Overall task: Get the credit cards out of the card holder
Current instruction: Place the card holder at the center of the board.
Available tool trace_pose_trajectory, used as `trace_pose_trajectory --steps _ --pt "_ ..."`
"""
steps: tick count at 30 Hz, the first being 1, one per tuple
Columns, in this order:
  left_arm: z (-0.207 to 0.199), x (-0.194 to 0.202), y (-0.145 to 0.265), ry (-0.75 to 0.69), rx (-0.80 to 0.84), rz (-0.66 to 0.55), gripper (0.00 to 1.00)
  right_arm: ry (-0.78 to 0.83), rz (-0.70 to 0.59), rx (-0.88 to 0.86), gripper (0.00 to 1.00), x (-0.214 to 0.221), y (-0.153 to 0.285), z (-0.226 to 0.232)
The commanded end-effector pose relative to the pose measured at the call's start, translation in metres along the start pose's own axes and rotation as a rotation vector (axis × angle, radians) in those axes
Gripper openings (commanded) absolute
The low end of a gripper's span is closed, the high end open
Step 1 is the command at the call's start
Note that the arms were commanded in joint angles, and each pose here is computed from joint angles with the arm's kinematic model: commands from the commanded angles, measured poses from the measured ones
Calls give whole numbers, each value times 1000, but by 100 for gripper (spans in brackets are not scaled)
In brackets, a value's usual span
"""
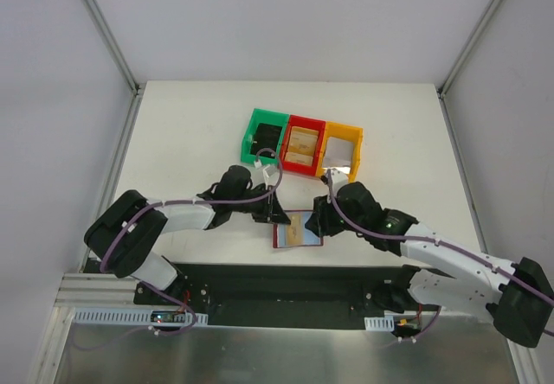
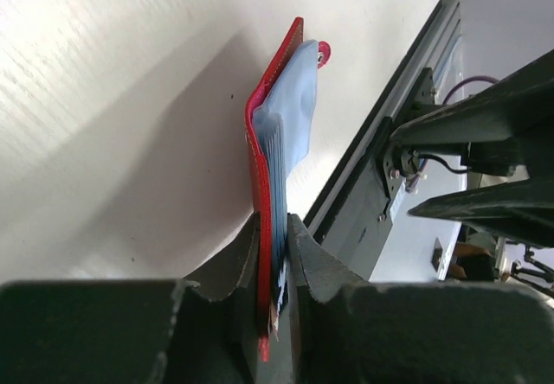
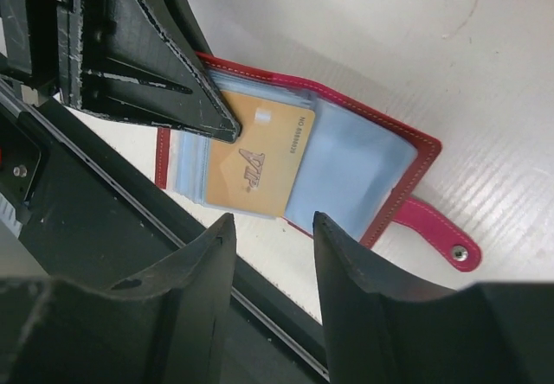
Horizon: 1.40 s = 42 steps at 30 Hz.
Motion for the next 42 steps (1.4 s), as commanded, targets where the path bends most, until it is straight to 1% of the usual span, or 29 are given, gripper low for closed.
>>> trace_pose_trajectory --steps 1,3,5,7,9,13,16,20,22,28,33,35,36,38,42 --pt "-15 -20 -2 -57 54 -28 13 0 -53 -36 42 -10 -17 4" --pt "-12 -21 -2 -49 44 -28 19 -7 -38 -29 39 -5 -24 0" --pt "-9 -22 -2 -40 33 -26 22 -19 -14 -21 37 0 -32 -4" --pt "-7 -23 -2 -40 25 -22 29 -31 -7 -18 36 3 -41 -7" --pt "-5 -25 -2 -32 9 -20 36 -48 5 -14 35 7 -46 -11" --pt "-3 -26 0 -33 -15 -21 45 -60 21 -15 34 10 -53 -14" --pt "-3 -28 4 -35 -39 -24 47 -62 25 -17 34 10 -55 -14" --pt "-5 -29 16 -52 -87 -31 48 -67 31 -12 34 11 -57 -17" --pt "-5 -26 25 -59 -127 -32 49 -68 33 -10 34 11 -56 -18" --pt "-10 -12 50 -64 -171 -66 53 -78 41 -5 33 16 -56 -23" --pt "-16 -3 67 -119 -186 -165 66 -85 53 -4 33 21 -55 -25" --pt "-23 1 66 -166 -199 -196 71 -88 60 -2 33 23 -56 -26" --pt "-27 5 62 -190 -202 -193 71 -90 64 0 33 24 -55 -27" --pt "-36 8 53 -221 -195 -180 70 -94 65 6 33 26 -55 -27" --pt "-23 11 35 -148 -239 -145 62 -105 75 16 34 28 -56 -29"
Point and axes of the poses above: each gripper's point midway between its finger pads, its own y axis back along the fingers, its own z axis along the line the jaws close on, x = y × z, the point moved 4 cm from there along y, back along the fingers, and after that the axes turned 8 degrees about y, right-handed, at the moved point
